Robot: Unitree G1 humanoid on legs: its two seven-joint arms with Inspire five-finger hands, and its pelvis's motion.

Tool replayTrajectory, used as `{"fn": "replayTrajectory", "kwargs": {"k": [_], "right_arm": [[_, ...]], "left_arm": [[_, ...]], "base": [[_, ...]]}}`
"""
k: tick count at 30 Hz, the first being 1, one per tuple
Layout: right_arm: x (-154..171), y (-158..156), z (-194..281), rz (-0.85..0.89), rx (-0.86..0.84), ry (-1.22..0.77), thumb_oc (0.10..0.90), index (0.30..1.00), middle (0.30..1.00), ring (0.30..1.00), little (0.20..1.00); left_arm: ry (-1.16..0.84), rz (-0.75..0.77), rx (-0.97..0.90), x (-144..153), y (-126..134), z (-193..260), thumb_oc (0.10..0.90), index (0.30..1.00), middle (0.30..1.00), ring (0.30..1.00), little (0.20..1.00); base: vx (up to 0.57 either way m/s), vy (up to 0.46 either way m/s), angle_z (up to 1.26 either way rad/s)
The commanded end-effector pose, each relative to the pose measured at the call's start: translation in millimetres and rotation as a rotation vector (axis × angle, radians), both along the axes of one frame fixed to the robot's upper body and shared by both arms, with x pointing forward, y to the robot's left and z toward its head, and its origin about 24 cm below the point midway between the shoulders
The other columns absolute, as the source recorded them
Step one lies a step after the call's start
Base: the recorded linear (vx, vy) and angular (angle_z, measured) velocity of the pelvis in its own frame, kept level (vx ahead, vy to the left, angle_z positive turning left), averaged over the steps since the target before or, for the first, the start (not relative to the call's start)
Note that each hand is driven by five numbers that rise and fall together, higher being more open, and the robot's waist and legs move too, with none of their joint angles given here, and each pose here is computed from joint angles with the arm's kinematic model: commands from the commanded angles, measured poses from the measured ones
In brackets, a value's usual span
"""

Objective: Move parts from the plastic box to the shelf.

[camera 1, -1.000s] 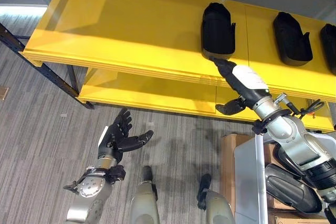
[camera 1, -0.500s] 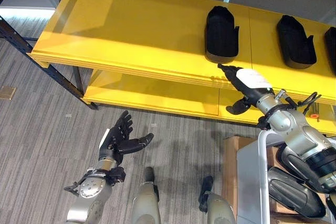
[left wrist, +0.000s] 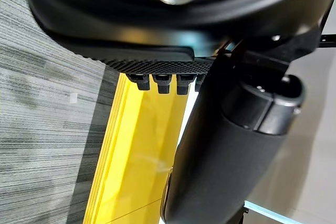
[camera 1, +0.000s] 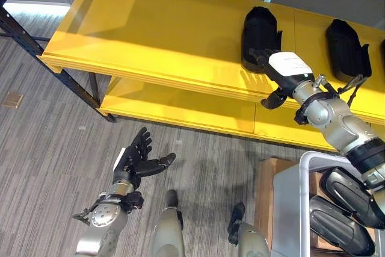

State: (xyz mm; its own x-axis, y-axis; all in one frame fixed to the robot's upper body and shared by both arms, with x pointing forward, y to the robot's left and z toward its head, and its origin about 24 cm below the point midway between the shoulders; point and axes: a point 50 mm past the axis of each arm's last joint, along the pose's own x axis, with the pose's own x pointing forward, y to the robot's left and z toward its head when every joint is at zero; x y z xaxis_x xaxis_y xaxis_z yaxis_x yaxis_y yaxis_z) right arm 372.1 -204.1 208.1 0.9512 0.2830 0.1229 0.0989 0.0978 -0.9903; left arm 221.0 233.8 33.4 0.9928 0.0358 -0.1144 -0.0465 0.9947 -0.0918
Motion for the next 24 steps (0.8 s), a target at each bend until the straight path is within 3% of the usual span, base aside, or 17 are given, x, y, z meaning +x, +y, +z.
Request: {"fn": "replayTrajectory", "kwargs": {"k": [1,24], "right_arm": [[0,10,60,0.036,-0.035,-0.208,0.9,1.0,1.0,1.0,1.0],[-17,18,44,0.12,-0.05,-0.184,0.9,1.0,1.0,1.0,1.0]], "left_arm": [[-0.191,-0.056,0.025,3,-1,35,0.9,1.0,1.0,1.0,1.0],[-0.197,-0.027,0.029,5,0,35,0.9,1.0,1.0,1.0,1.0]], "base": [[0.0,0.001,0.05],[0.0,0.0,0.0]]}}
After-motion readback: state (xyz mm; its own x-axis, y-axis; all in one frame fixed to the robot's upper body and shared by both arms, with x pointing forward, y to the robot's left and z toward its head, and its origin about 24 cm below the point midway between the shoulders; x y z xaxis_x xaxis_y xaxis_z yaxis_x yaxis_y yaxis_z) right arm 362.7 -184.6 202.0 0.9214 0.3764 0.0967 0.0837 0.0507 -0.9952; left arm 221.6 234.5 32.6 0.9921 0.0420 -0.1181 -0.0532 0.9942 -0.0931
